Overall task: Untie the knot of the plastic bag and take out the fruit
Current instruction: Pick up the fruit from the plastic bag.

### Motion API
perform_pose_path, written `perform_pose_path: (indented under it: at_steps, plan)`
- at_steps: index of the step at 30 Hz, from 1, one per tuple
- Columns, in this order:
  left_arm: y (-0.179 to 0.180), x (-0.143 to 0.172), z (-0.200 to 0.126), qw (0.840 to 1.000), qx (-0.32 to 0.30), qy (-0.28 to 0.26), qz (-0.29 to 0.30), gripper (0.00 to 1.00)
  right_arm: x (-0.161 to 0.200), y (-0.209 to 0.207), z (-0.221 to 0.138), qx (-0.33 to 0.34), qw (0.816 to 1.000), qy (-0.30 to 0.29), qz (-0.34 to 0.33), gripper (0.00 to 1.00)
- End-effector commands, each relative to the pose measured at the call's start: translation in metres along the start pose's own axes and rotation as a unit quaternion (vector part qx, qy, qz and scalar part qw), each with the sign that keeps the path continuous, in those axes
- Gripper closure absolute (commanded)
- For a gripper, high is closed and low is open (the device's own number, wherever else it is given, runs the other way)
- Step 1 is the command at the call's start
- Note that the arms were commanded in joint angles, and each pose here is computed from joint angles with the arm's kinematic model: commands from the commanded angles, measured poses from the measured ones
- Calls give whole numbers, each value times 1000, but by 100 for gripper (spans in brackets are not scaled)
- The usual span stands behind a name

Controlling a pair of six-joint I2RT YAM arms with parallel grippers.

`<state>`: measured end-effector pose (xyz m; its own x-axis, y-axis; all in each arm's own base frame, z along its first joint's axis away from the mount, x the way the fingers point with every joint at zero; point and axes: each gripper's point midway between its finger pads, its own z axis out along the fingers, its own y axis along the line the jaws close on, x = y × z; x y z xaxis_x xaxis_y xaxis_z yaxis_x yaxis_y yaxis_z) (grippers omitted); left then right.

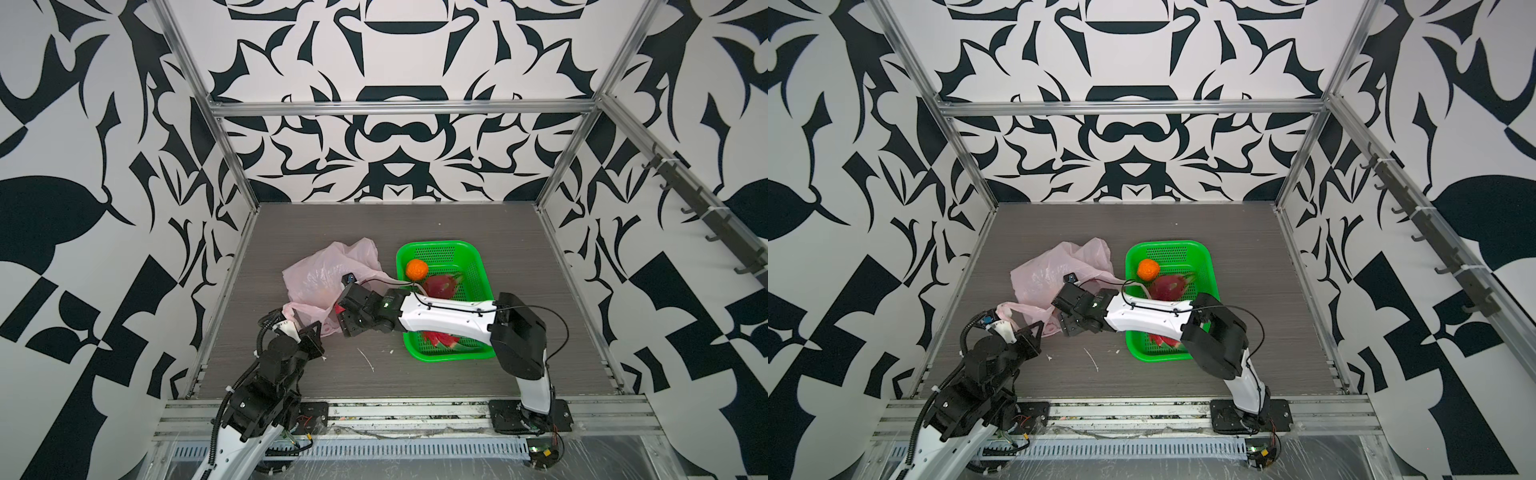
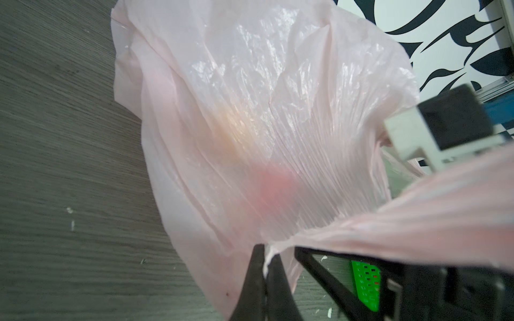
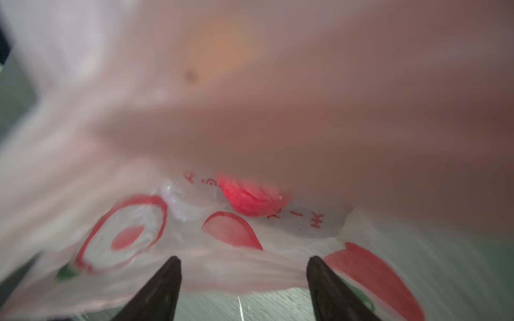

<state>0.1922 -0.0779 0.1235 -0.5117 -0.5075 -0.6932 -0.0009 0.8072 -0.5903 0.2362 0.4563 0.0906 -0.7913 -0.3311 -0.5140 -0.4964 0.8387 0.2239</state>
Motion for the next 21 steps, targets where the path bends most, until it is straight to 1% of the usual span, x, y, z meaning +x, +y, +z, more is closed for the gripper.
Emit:
perform_pose_path:
  at_steps: [1,3,4,11,21]
  plan:
    - [-1,2,-3,1000,4,6,4,100,-40,16,-19,-27,997,-55,43,17]
    - [-1,3,-3,1000,5,8,4,100,-41,13,-18,-19,997,-59,46,12]
    - [-2,3,-3,1000,5,9,4,100,-44,8,-19,-6,996,-69,49,12]
    - [-2,5,-2,1000,8,12,4,100,-56,6,-22,1,994,-97,51,14]
    - [-2,7,0,1000,11,15,1,100,-59,7,12,-2,995,-84,50,13]
